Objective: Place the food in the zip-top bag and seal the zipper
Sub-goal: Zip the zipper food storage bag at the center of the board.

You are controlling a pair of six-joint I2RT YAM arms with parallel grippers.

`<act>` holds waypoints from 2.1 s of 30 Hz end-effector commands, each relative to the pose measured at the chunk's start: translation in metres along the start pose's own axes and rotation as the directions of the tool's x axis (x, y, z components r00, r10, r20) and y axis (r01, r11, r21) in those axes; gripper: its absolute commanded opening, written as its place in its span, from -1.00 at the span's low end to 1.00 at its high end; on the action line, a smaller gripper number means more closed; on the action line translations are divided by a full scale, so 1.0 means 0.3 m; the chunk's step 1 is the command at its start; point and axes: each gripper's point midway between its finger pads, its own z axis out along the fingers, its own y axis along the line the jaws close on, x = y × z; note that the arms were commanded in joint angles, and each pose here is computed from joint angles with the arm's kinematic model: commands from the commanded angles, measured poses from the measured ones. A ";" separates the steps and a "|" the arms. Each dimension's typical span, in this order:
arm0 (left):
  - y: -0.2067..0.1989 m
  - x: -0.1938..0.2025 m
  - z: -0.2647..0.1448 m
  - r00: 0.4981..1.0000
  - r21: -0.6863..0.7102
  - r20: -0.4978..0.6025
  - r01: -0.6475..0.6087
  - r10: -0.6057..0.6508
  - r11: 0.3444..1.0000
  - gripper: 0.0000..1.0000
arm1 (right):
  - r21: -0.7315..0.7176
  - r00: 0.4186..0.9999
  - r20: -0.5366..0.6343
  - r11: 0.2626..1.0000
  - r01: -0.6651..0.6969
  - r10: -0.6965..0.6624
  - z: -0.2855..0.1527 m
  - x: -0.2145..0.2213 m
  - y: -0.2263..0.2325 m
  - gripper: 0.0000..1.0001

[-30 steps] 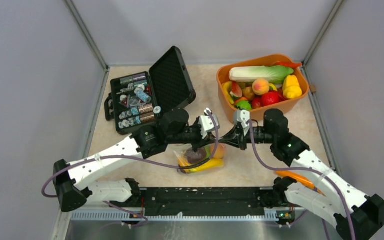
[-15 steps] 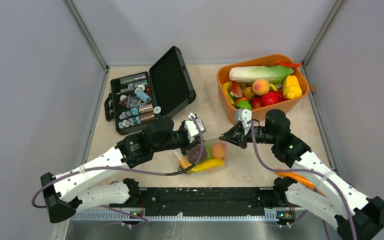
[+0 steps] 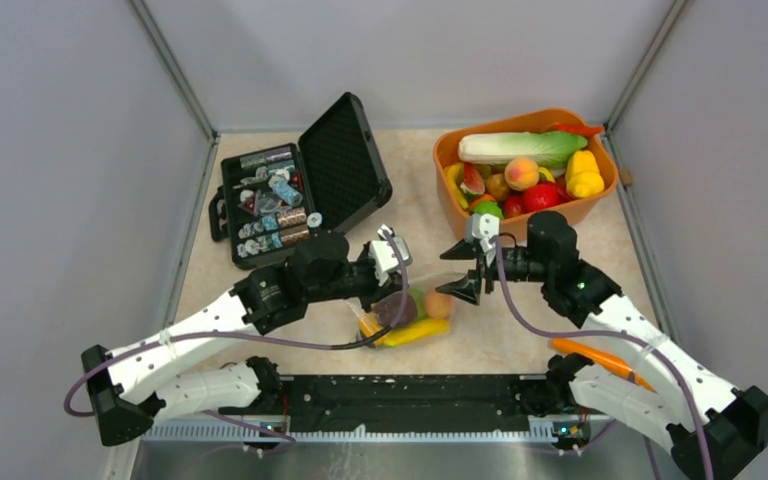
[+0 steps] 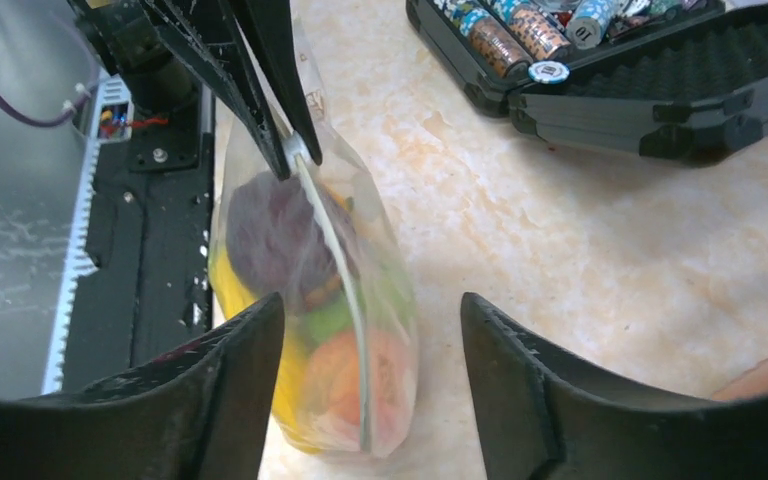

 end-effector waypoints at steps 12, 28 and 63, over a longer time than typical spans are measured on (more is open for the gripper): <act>-0.025 -0.142 0.023 0.995 0.068 0.097 0.020 -0.027 0.998 -1.00 | -0.117 0.994 -0.086 0.992 0.055 -0.066 0.016 -0.090 0.027 0.13; -0.020 -0.145 0.014 0.993 0.052 0.112 0.027 -0.033 0.998 -1.00 | -0.106 0.992 -0.093 0.991 0.079 -0.089 0.092 -0.096 0.035 -0.50; 0.062 0.033 -0.113 0.997 -0.169 0.051 0.072 -0.064 0.983 -1.00 | 0.029 0.993 -0.055 0.994 0.106 -0.104 0.083 -0.073 -0.020 -1.00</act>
